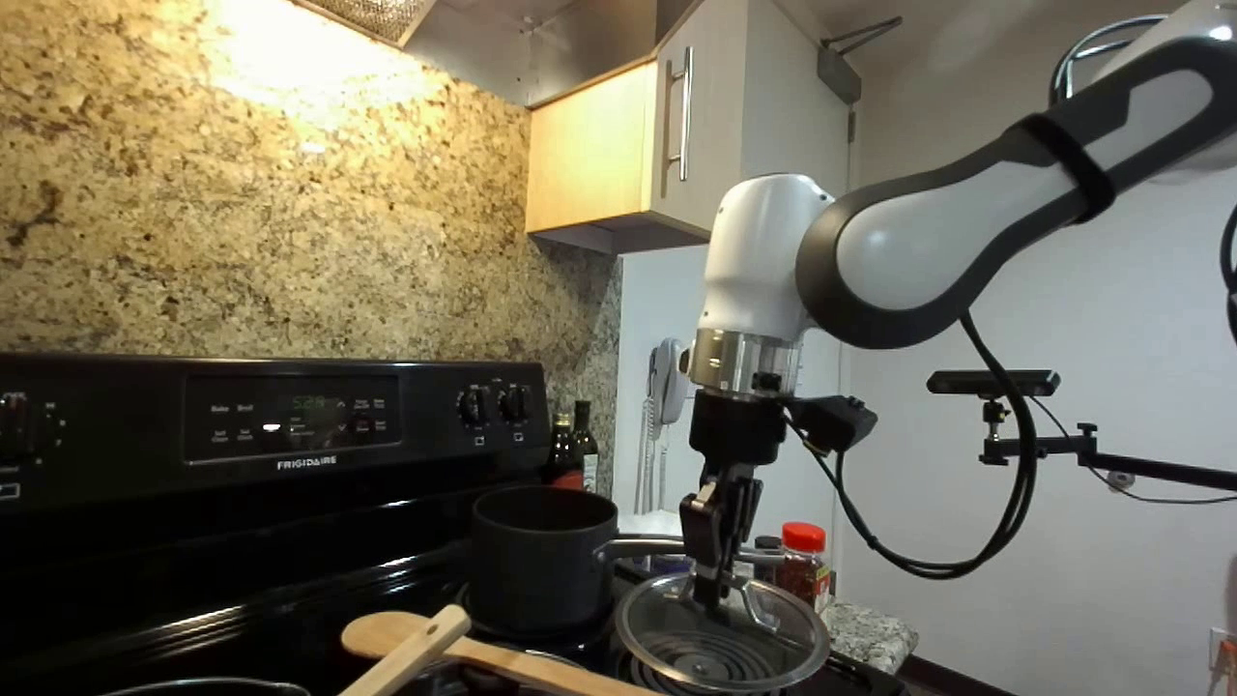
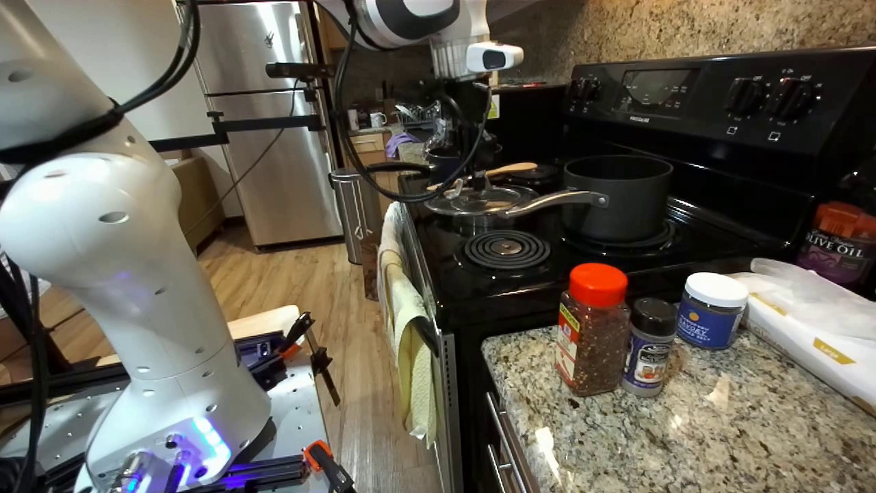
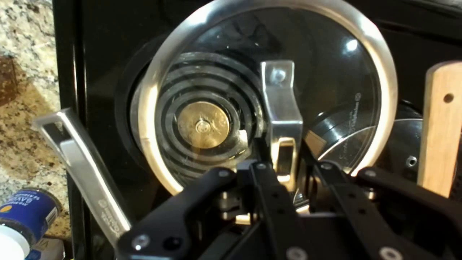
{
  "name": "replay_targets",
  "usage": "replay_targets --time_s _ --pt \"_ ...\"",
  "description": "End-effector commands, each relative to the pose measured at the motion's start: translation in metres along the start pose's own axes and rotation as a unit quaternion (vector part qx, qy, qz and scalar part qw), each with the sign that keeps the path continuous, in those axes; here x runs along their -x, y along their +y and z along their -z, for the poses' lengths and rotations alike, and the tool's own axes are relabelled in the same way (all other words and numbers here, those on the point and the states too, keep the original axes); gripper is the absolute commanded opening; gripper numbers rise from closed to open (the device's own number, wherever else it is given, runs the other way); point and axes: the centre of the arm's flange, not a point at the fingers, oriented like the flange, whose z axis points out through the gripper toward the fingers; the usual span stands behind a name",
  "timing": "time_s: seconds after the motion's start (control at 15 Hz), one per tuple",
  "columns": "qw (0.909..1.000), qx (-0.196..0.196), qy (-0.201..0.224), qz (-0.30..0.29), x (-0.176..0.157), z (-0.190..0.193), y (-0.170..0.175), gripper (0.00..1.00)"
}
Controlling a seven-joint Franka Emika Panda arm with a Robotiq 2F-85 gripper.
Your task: Remove the lid from the pot on the upper right plate of the stove
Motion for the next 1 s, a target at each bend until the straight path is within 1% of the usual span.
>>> replay_targets --time_s 0.0,0.13,0.27,0.4,0.73,0.93 --pt "0.9997 -0.022 0.011 -0.004 0.010 -0.008 0.011 0.10" --pt "0.9994 -0.011 0.015 -0.028 0.002 -0.017 0.018 0.10" --pt "0.9988 -0.017 0.017 -0.042 -0.005 -0.022 0.027 0.10" --pt "0.9984 -0.014 0.018 -0.051 -0.014 -0.029 0.036 0.10" --pt "0.9967 -0.035 0.004 -0.073 -0.031 -0.050 0.054 0.10" --pt "0.9955 -0.044 0.013 -0.083 -0.041 -0.058 0.063 0.10"
